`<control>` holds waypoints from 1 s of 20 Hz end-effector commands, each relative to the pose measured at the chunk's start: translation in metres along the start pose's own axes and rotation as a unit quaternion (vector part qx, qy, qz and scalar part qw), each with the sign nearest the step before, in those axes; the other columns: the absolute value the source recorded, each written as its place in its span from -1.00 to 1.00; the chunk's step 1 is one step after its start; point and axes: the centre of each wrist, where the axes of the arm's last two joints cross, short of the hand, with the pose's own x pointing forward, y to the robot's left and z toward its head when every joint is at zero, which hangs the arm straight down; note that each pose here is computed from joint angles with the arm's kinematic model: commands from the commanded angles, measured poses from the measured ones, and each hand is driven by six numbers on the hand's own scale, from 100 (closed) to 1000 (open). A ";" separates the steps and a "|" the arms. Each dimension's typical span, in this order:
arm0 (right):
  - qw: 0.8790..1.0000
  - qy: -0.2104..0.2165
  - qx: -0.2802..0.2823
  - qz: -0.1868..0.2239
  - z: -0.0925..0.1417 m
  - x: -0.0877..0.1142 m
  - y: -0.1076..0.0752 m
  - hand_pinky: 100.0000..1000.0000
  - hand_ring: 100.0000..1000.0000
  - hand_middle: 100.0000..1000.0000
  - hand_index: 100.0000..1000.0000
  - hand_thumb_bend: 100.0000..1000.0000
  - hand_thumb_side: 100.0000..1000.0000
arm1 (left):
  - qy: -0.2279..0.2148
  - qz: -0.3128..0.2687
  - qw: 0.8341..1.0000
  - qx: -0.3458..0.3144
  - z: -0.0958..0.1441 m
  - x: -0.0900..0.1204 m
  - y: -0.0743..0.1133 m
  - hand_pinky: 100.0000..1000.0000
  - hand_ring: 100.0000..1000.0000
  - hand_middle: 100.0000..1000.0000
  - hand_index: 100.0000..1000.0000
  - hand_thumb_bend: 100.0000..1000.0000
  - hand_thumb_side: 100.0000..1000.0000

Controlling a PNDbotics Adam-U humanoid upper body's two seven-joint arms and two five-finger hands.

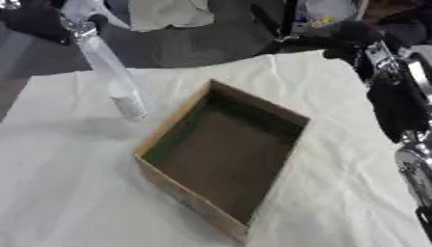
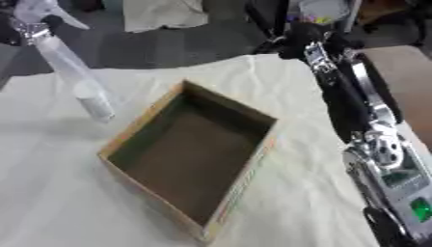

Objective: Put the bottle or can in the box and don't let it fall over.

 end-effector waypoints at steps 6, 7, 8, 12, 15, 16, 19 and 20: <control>1.000 -0.010 0.003 0.001 -0.001 0.008 -0.001 0.91 0.41 0.50 0.59 -1.00 0.33 | -0.007 -0.028 0.999 0.016 0.010 0.014 0.023 0.15 -0.22 -0.10 -0.12 -1.00 -0.59; 1.000 -0.009 0.003 0.001 0.000 0.007 -0.001 0.91 0.41 0.51 0.59 -1.00 0.32 | -0.008 -0.030 0.999 0.016 0.010 0.015 0.024 0.15 -0.22 -0.09 -0.11 -1.00 -0.62; 1.000 -0.008 0.003 0.001 0.000 0.007 -0.001 0.91 0.41 0.51 0.59 -1.00 0.32 | -0.009 -0.032 0.999 0.015 0.010 0.016 0.025 0.15 -0.22 -0.09 -0.12 -1.00 -0.62; 1.000 -0.006 0.003 0.000 0.001 0.007 -0.001 0.91 0.41 0.50 0.59 -1.00 0.32 | -0.017 -0.033 0.999 0.016 0.010 0.021 0.027 0.15 -0.22 -0.10 -0.12 -1.00 -0.61; 1.000 -0.007 0.003 -0.001 0.000 0.007 -0.001 0.91 0.41 0.50 0.59 -1.00 0.31 | -0.024 -0.035 0.999 0.015 0.008 0.025 0.027 0.15 -0.22 -0.10 -0.12 -1.00 -0.63; 1.000 -0.007 0.003 -0.001 0.000 0.007 -0.001 0.91 0.41 0.50 0.59 -1.00 0.31 | -0.026 -0.036 0.999 0.015 0.008 0.026 0.028 0.15 -0.23 -0.10 -0.12 -1.00 -0.62; 1.000 -0.007 0.002 -0.003 0.000 0.007 0.000 0.91 0.41 0.50 0.59 -1.00 0.30 | -0.035 -0.037 0.999 0.016 0.006 0.032 0.028 0.14 -0.23 -0.10 -0.12 -1.00 -0.62; 1.000 -0.006 0.002 -0.004 0.000 0.007 0.000 0.91 0.41 0.50 0.59 -1.00 0.30 | -0.038 -0.038 0.998 0.016 0.005 0.034 0.028 0.14 -0.23 -0.10 -0.13 -1.00 -0.61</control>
